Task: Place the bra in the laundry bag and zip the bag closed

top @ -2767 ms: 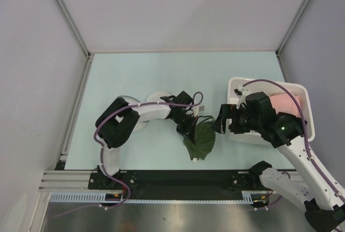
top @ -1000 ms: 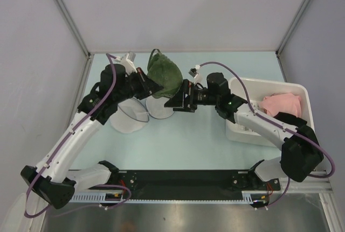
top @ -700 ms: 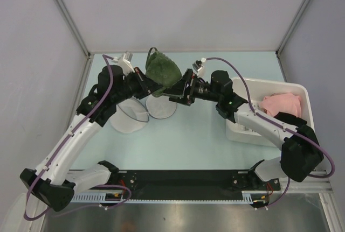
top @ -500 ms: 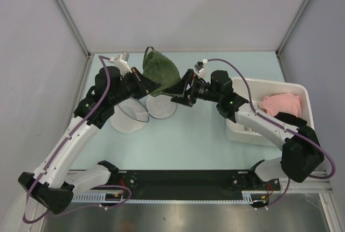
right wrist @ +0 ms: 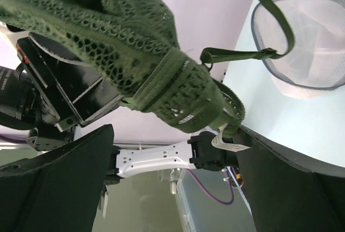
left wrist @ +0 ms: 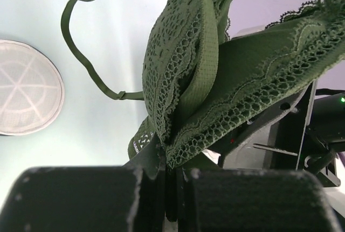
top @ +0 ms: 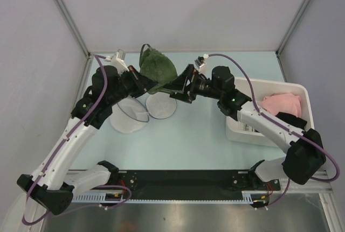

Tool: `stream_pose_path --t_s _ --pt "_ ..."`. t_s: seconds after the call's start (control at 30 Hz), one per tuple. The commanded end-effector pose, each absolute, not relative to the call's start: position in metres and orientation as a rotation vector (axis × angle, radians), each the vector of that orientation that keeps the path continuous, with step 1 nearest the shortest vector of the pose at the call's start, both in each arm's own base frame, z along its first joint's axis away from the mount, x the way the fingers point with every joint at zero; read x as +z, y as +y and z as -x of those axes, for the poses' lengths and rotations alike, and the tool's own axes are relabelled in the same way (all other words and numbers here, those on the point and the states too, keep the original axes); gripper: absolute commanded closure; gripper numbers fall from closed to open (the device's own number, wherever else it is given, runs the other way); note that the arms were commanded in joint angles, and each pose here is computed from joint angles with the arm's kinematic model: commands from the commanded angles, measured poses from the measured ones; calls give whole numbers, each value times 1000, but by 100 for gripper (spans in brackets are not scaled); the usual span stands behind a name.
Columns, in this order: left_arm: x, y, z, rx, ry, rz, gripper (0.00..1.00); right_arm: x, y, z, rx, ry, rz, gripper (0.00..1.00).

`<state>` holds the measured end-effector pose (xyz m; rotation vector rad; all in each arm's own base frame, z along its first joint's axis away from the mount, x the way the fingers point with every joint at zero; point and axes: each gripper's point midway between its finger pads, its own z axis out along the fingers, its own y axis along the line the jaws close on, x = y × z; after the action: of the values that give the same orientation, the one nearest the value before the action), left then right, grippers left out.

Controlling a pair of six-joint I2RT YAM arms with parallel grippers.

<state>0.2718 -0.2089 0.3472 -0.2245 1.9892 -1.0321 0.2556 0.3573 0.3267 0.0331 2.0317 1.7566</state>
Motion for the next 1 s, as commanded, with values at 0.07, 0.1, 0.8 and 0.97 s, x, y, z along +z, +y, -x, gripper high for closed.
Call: stream_pose_path --t_s 0.07,0.1,0.8,0.97 --pt "372 -205 -270 -1048 1912 197 100 371 360 -252 1840 1893 0 4" --pt "372 -205 -269 -1052 1911 193 100 371 362 -254 1852 1895 -8 4" --pt "343 -215 -240 -1201 1985 202 100 382 374 -269 1910 1815 0 12" --pt "337 -213 -241 -1187 2013 246 100 384 378 -267 1914 1789 40 23"
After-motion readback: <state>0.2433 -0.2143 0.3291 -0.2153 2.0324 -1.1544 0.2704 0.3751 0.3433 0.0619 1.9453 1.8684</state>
